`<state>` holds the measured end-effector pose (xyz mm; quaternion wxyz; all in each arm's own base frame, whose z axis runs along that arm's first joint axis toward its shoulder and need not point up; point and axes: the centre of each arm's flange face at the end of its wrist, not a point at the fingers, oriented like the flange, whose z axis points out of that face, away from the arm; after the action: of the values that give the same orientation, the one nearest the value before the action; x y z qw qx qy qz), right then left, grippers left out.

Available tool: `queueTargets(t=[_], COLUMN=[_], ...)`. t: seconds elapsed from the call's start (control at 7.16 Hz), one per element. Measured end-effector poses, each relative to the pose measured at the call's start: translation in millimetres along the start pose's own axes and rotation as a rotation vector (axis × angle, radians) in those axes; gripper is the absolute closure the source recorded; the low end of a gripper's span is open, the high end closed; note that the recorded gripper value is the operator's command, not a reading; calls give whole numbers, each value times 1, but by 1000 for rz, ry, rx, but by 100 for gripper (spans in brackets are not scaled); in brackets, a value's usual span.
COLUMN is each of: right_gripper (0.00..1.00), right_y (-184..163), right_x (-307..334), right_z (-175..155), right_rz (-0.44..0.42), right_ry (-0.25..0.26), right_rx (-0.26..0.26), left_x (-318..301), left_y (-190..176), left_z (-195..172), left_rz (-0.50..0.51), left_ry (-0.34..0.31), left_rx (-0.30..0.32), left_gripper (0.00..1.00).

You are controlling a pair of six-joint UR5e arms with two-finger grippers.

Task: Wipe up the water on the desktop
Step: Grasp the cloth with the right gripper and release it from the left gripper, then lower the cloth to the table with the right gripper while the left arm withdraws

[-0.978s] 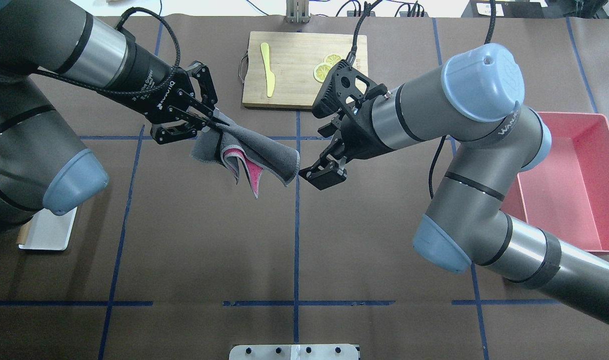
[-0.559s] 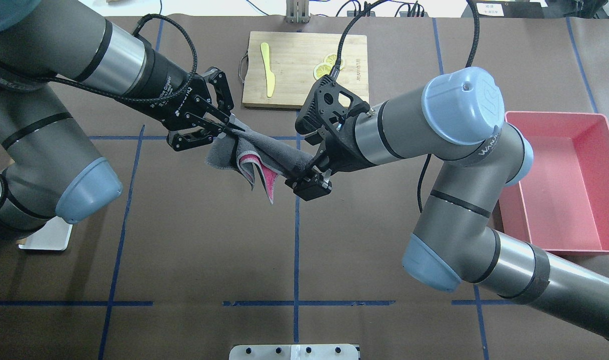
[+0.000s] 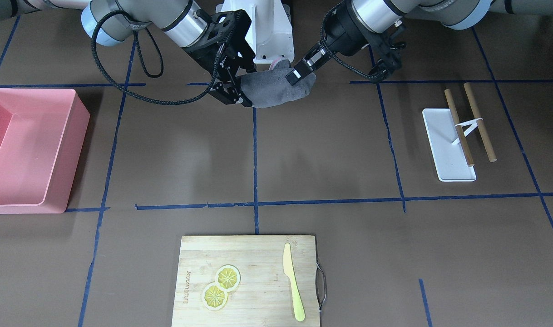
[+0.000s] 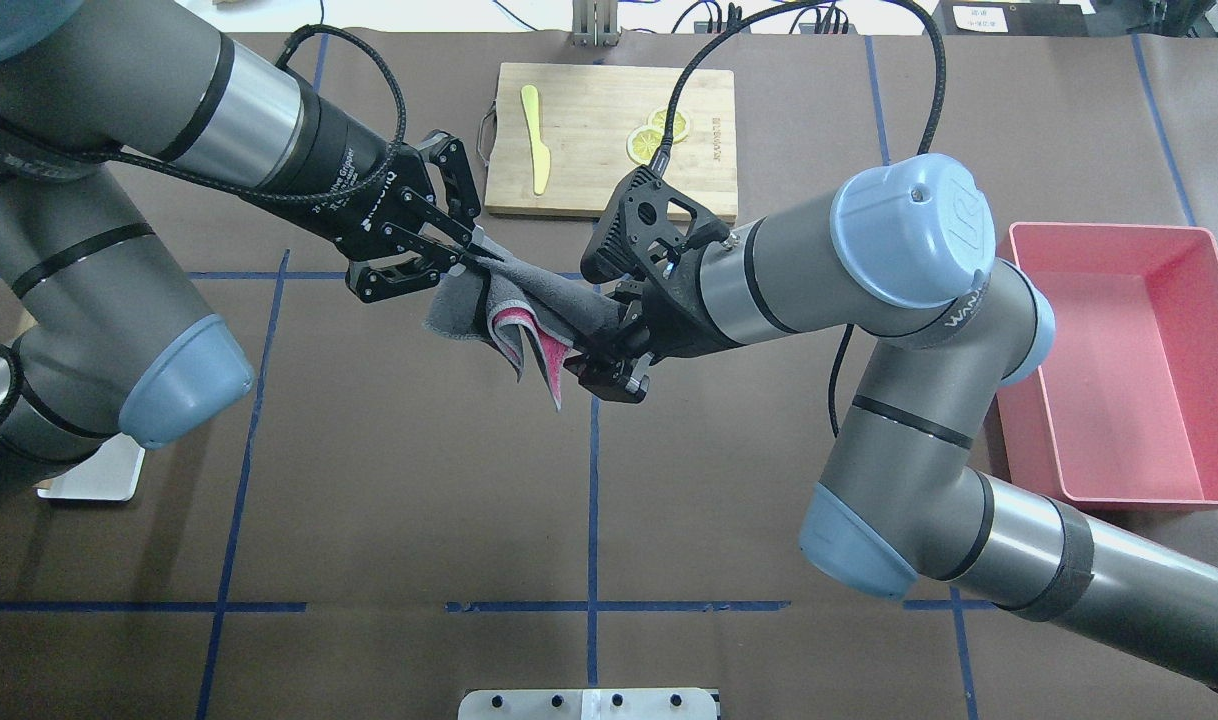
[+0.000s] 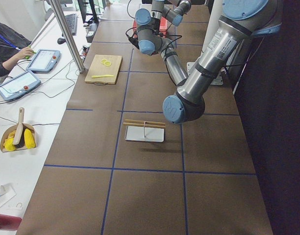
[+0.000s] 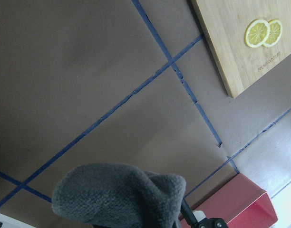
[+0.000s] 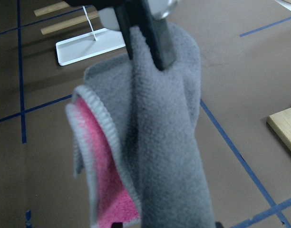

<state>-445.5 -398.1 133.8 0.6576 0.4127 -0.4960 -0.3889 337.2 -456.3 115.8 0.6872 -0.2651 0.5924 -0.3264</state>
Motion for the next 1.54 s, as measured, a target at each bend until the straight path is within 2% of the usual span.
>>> queueTargets(t=[0.14,0.28,0.56,0.98,1.12,1.26,1.4,1.54], right_gripper=[100,100,100,100,100,100,100,100], right_y=[-2,-4,-3,2,7,13,20,24], right_x=[-3,-6,-6,2,10,20,31,42], right_z=[-5,-9,-10,-8,-5,-2,-1,-4], right_rz=[29,53,69,95,164,276,376,440], right_ry=[-3,-6,-6,16,44,80,123,170], right_rx=[10,19,19,-6,-47,-105,-165,-223], left_x=[0,0,-1,-13,-24,-39,-59,-83], left_y=[0,-1,-4,-19,-35,-59,-88,-122], left_z=[0,0,0,-3,-4,-6,-9,-18], left_rz=[0,3,18,162,228,322,442,569], left_ry=[0,0,18,16,-1,-29,-70,-118], left_rx=[0,0,21,57,77,105,133,161], left_gripper=[54,1,0,0,0,0,0,0])
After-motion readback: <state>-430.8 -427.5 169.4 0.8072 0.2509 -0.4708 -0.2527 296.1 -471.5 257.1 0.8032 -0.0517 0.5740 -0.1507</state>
